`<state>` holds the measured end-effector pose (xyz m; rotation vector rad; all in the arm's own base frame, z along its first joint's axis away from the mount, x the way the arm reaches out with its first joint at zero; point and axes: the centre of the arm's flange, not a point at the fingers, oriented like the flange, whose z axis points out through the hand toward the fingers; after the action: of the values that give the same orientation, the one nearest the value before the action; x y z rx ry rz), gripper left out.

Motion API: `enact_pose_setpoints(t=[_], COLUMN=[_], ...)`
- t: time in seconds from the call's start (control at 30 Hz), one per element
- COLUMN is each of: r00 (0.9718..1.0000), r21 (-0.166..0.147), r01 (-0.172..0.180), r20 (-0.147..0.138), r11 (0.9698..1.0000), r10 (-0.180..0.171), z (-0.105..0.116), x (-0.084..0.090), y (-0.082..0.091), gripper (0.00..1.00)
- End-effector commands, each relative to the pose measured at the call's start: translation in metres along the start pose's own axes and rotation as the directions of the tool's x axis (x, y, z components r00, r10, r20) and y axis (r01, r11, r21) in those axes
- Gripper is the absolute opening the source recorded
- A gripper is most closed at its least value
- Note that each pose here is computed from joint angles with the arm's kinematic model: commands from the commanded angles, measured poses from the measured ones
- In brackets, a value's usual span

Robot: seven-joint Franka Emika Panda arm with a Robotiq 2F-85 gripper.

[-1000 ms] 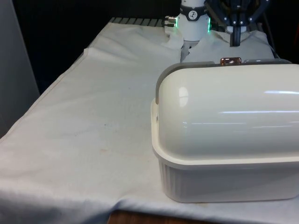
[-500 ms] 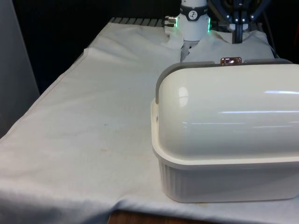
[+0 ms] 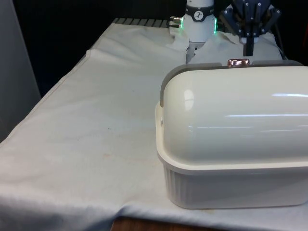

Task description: Open the lid, then close it.

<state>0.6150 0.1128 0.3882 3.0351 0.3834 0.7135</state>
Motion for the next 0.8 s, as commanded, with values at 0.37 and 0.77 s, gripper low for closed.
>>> enact_pose_setpoints(t=[0.37,0.77], r00=[0.9993,0.9998], r21=[0.012,0.006], r01=[0.001,-0.019], r20=[0.036,0.012], r11=[0.9999,0.9998], r10=[-0.001,0.018], z=[0.030,0.039], x=[-0.003,0.017], y=[-0.008,-0.002], gripper=[0.00,0.00])
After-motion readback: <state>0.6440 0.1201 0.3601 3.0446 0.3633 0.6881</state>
